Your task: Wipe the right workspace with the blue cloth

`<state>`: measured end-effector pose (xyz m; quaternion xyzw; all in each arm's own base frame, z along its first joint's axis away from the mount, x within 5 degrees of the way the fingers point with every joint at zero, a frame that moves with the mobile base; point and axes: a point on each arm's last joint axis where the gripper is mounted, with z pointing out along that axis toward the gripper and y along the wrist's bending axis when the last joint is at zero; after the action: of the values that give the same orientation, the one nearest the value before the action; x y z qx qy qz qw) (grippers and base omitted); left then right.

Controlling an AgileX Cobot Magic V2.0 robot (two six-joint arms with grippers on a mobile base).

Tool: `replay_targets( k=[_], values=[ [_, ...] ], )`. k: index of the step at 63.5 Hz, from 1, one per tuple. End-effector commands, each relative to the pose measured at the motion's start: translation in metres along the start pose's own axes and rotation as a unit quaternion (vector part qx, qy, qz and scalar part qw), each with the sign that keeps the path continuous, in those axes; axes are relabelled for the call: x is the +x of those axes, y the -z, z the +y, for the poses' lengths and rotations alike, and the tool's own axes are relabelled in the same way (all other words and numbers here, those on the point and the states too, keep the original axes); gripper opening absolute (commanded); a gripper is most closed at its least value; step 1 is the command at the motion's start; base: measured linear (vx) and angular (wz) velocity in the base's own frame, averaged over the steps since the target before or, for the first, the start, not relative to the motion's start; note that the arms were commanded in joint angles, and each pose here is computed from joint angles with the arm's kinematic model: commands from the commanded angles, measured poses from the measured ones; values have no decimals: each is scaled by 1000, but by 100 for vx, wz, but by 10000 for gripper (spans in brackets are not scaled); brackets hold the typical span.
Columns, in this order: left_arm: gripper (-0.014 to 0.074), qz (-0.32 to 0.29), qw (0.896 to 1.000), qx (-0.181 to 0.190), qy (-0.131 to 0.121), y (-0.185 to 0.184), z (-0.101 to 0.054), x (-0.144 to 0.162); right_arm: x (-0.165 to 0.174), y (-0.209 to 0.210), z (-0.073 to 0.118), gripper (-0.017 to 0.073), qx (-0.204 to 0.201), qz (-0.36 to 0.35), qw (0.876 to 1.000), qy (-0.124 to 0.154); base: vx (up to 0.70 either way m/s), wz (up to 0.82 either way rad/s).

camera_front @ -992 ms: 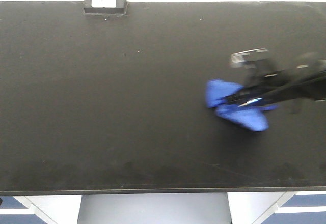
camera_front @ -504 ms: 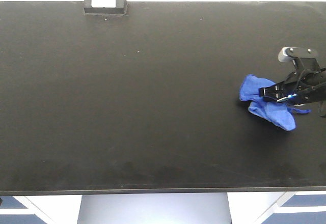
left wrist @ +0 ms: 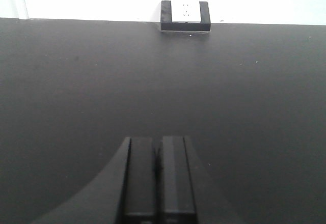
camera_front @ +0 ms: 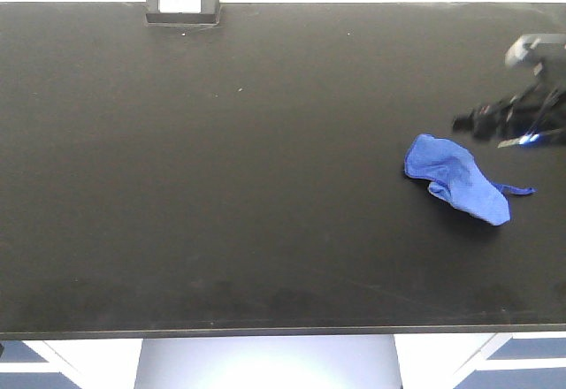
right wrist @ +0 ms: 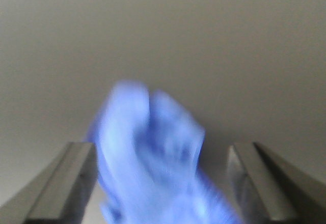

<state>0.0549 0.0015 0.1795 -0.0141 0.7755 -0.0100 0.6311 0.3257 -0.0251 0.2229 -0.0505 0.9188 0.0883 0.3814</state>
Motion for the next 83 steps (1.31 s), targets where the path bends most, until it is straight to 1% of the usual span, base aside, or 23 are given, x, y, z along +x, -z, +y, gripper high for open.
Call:
replay_targets(
  k=[1,5,10,17,23,25,27,28,32,37,41,42,48,53,64,83],
  values=[
    [-6,-31,999,9,3,-1,-1,2,-30,44,9,584,17,-86,996,17,0,0],
    [-6,-31,999,9,3,-1,-1,2,-38,70,17,571,19,-122,992,29,0,0],
    [-6,-31,999,9,3,-1,-1,2,-45,106,28,547,21,-171,984,37,0,0],
    [-6,-31,999,9,3,-1,-1,2,-49,157,45,502,22,-242,969,42,0,0],
    [-6,-31,999,9,3,-1,-1,2,-45,201,61,449,13,-296,954,36,0,0],
    [-6,-31,999,9,3,-1,-1,2,-42,211,66,426,7,-307,951,36,0,0],
    [-6,-31,999,9,3,-1,-1,2,-39,221,71,391,2,-316,948,35,0,0],
    [-6,-31,999,9,3,-1,-1,2,-37,228,74,374,0,-324,945,37,0,0],
    [-6,-31,999,9,3,-1,-1,2,-31,243,81,295,-5,-335,941,45,0,0],
    [-6,-31,999,9,3,-1,-1,2,-22,257,88,143,-9,-341,939,50,0,0],
    [-6,-31,999,9,3,-1,-1,2,-16,264,91,32,-6,-336,940,61,0,0],
    [-6,-31,999,9,3,-1,-1,2,-15,265,92,-9,-5,-335,940,60,0,0],
    [-6,-31,999,9,3,-1,-1,2,-10,271,94,-11,-3,-333,941,59,0,0],
    [-6,-31,999,9,3,-1,-1,2,-6,273,96,-10,-12,-327,943,55,0,0],
    [-6,-31,999,9,3,-1,-1,2,-2,273,100,-8,-28,-307,949,63,0,0],
    [-6,-31,999,9,3,-1,-1,2,-2,273,100,-8,-29,-306,949,63,0,0]
  ],
)
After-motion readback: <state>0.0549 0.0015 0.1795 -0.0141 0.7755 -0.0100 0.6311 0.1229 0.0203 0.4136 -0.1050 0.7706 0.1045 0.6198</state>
